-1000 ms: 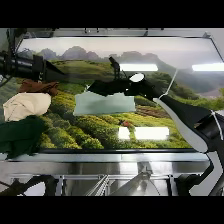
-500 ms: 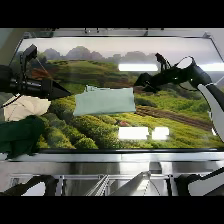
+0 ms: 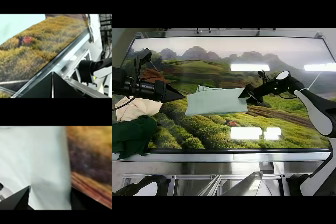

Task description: Fold the shirts.

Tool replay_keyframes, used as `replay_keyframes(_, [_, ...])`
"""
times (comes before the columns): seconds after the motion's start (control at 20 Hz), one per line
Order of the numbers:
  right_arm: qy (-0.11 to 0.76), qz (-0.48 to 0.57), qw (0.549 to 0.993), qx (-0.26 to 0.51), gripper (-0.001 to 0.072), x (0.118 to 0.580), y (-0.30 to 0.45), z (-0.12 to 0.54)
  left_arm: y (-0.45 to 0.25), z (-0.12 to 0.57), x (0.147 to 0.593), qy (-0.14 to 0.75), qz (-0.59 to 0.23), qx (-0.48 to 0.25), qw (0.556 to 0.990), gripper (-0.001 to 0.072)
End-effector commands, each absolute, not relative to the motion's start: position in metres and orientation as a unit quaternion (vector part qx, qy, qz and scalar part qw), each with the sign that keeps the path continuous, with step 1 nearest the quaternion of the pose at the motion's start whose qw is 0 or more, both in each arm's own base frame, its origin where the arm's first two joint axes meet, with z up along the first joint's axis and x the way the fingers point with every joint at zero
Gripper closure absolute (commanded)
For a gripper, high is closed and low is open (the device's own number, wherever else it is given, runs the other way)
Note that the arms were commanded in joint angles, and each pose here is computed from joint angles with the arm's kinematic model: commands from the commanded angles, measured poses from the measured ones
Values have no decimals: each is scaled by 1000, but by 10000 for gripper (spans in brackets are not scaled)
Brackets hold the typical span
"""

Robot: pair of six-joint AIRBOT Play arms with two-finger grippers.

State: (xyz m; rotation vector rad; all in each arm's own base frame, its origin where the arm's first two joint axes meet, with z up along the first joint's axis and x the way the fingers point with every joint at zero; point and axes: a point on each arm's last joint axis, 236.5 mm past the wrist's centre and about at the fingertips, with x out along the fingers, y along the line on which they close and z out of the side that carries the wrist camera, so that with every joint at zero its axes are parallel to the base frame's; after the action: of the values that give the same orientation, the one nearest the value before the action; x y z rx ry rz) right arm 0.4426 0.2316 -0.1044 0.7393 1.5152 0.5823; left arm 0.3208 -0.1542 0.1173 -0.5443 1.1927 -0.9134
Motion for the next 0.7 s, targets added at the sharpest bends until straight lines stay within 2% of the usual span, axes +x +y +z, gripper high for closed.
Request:
replay_keyframes(0.0, [665, 265, 619, 323, 274, 437, 251, -112, -154, 117, 320, 538, -407, -247, 696, 694])
replay_keyframes(0.1, [666, 269, 616, 323, 604, 435, 253, -110, -154, 117, 320, 538, -407, -247, 696, 693])
replay_keyframes(0.15, [667, 273, 614, 321, 693, 434, 254, -106, -154, 117, 320, 538, -407, -247, 695, 693])
replay_keyframes(0.2, [665, 278, 617, 316, 694, 434, 253, -99, -154, 117, 320, 538, -408, -247, 695, 693])
replay_keyframes(0.3, [643, 265, 651, 305, 696, 450, 235, -71, -155, 118, 316, 543, -412, -246, 689, 693])
replay_keyframes(0.45, [583, 171, 736, 298, 696, 491, 131, 12, -155, 118, 312, 547, -417, -245, 684, 693])
replay_keyframes(0.55, [567, 63, 764, 301, 695, 479, 27, 61, -156, 118, 307, 553, -422, -243, 676, 693])
replay_keyframes(0.65, [566, -50, 767, 298, 695, 433, -71, 88, -156, 118, 306, 552, -424, -241, 676, 693])
